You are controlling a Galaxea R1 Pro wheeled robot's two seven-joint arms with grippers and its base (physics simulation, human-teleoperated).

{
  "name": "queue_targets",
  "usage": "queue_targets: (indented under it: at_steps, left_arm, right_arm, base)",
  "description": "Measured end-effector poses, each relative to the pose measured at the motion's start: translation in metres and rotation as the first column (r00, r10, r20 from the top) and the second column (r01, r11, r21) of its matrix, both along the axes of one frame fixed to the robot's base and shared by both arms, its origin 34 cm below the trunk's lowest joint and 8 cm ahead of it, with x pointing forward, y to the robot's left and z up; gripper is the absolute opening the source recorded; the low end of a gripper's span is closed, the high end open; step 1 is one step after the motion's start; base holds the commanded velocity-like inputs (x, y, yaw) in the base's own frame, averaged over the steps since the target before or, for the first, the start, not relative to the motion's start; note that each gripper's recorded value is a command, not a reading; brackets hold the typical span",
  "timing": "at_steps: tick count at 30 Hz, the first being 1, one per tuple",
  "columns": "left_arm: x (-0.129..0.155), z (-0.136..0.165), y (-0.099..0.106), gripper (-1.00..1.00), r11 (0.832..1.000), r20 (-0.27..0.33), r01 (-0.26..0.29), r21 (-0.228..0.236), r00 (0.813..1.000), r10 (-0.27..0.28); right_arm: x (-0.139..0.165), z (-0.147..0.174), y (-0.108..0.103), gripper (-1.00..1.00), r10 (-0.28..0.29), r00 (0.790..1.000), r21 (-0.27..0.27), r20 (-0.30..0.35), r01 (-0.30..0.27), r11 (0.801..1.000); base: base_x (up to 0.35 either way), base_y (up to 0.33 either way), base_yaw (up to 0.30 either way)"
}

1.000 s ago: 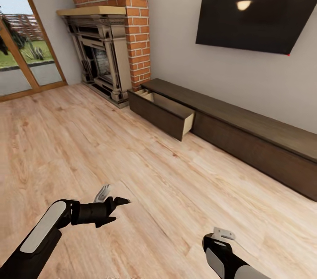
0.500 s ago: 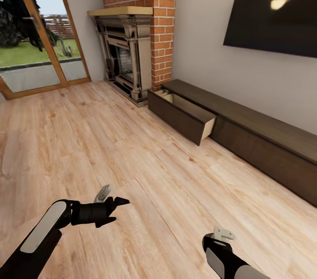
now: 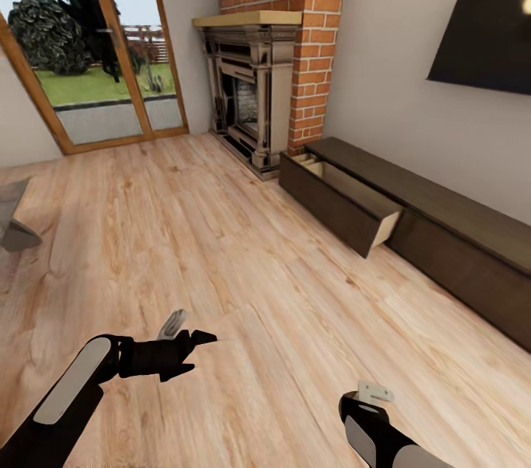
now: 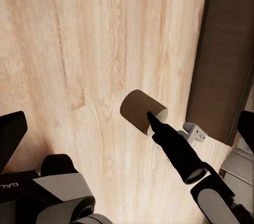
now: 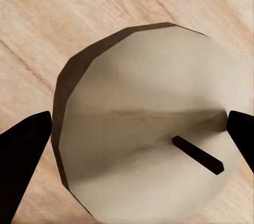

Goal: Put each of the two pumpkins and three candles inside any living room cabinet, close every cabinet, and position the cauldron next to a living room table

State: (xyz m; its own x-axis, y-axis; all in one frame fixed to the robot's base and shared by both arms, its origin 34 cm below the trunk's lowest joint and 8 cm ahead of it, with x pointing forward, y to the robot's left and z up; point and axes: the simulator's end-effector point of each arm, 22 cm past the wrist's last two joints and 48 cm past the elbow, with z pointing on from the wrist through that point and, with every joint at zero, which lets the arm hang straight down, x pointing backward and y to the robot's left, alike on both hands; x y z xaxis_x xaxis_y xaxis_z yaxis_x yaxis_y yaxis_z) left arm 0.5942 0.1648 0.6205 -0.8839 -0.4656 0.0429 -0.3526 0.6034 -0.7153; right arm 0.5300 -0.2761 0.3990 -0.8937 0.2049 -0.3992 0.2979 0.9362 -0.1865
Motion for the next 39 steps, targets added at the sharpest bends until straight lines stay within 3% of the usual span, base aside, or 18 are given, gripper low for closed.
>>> queue_targets:
  at_steps: [25, 39]
  left_arm:
    - [-0.0005, -0.0001, -0.001, 1.0, 1.0, 0.0, 0.002, -0.001, 1.0, -0.002]
    - [-0.0013, -0.0005, -0.0017, 1.0, 1.0, -0.001, 0.005, 0.002, 1.0, -0.005]
  right_arm:
    - [-0.0004, -0.0001, 0.0, -1.0, 0.002, 1.0, -0.001, -0.001, -0.002, 1.0]
    - [-0.0008, -0.0001, -0.0001, -1.0, 0.002, 1.0, -0.001, -0.001, -0.002, 1.0]
  base:
    - [0.121, 0.0, 0.287]
    - [0.272, 0.0, 0.287]
